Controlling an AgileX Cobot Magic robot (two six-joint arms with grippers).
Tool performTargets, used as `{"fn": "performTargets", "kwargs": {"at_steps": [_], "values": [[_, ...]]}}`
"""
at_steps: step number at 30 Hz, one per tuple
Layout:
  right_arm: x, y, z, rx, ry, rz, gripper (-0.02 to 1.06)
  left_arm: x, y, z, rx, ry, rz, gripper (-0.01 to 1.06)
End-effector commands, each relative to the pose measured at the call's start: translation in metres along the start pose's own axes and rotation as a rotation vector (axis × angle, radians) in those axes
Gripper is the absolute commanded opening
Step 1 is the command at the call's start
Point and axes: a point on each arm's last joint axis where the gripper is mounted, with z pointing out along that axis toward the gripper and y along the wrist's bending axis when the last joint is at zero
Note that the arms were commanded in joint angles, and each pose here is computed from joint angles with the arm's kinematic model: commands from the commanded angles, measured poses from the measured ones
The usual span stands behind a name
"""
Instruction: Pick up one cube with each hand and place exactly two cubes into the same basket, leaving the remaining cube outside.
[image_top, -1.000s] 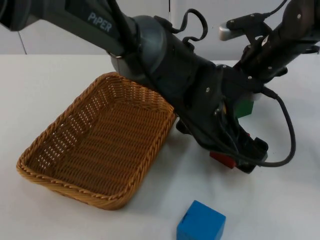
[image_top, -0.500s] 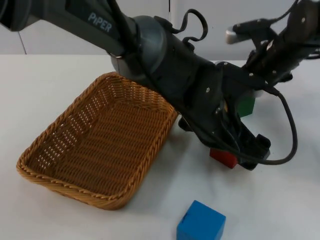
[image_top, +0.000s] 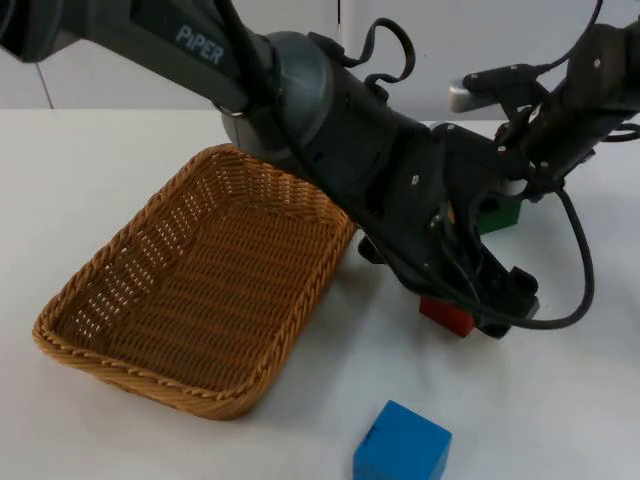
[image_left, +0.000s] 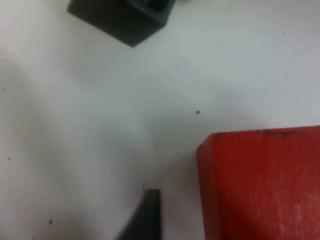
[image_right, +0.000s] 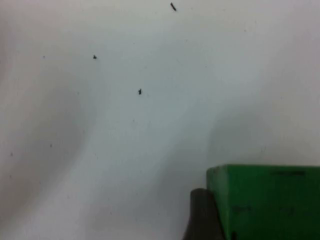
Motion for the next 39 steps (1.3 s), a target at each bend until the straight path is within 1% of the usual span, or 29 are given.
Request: {"fn": "performTargets", "kwargs": {"at_steps": [1, 2, 3, 4, 5, 7, 8, 9, 12, 13, 17, 18, 22, 23, 27, 33, 39], "values": [[-0.003, -0.001, -0.005, 0.0, -0.003, 0.007, 0.27, -0.001, -0.001, -0.001, 0.0, 0.0, 0.003, 0.79], [-0.004, -0.001, -0.007, -0.002, 0.004, 0.009, 0.16, 0.0, -0.001, -0.001, 0.0, 0.014, 0.0, 0.67], [-0.004, -0.001, -0.007, -0.002, 0.004, 0.009, 0.16, 0.0, -0.001, -0.001, 0.0, 0.014, 0.0, 0.67], [-0.006, -0.001, -0.011, -0.002, -0.001, 0.011, 0.03, 0.001, -0.002, -0.002, 0.001, 0.029, -0.006, 0.56], [-0.008, -0.001, -0.016, -0.003, -0.005, 0.012, 0.0, 0.0, -0.002, -0.005, 0.001, 0.041, -0.006, 0.42], [-0.016, -0.001, -0.029, -0.001, -0.024, 0.006, 0.0, 0.0, -0.002, -0.009, 0.0, 0.058, -0.006, 0.13], [-0.016, -0.001, -0.029, -0.001, -0.024, 0.006, 0.0, 0.0, -0.002, -0.009, 0.0, 0.058, -0.006, 0.13], [-0.021, -0.001, -0.038, 0.001, -0.04, 0.005, 0.0, -0.002, -0.002, -0.012, 0.0, 0.06, -0.006, 0.01], [-0.035, -0.001, -0.066, 0.004, -0.087, 0.0, 0.0, -0.009, -0.002, -0.027, 0.0, 0.056, -0.006, 0.0], [-0.035, -0.001, -0.066, 0.004, -0.087, 0.0, 0.0, -0.009, -0.002, -0.027, 0.0, 0.056, -0.006, 0.0], [-0.055, 0.0, -0.117, 0.011, -0.173, -0.008, 0.0, -0.027, -0.002, -0.066, -0.002, 0.023, 0.0, 0.0], [-0.055, 0.0, -0.117, 0.011, -0.173, -0.008, 0.0, -0.027, -0.002, -0.066, -0.002, 0.023, 0.0, 0.0], [-0.066, 0.002, -0.16, 0.015, -0.232, -0.02, 0.0, -0.039, -0.001, -0.105, -0.013, 0.002, 0.02, 0.0], [-0.066, 0.002, -0.16, 0.015, -0.232, -0.02, 0.0, -0.039, -0.001, -0.105, -0.013, 0.002, 0.02, 0.0], [-0.07, 0.004, -0.189, 0.015, -0.26, -0.03, 0.0, -0.045, -0.001, -0.13, -0.017, -0.022, 0.024, 0.0], [-0.071, 0.005, -0.205, 0.011, -0.264, -0.033, 0.0, -0.048, -0.001, -0.143, -0.018, -0.035, 0.024, 0.0], [-0.07, 0.005, -0.205, 0.01, -0.26, -0.033, 0.0, -0.048, -0.001, -0.147, -0.018, -0.026, 0.024, 0.0]]}}
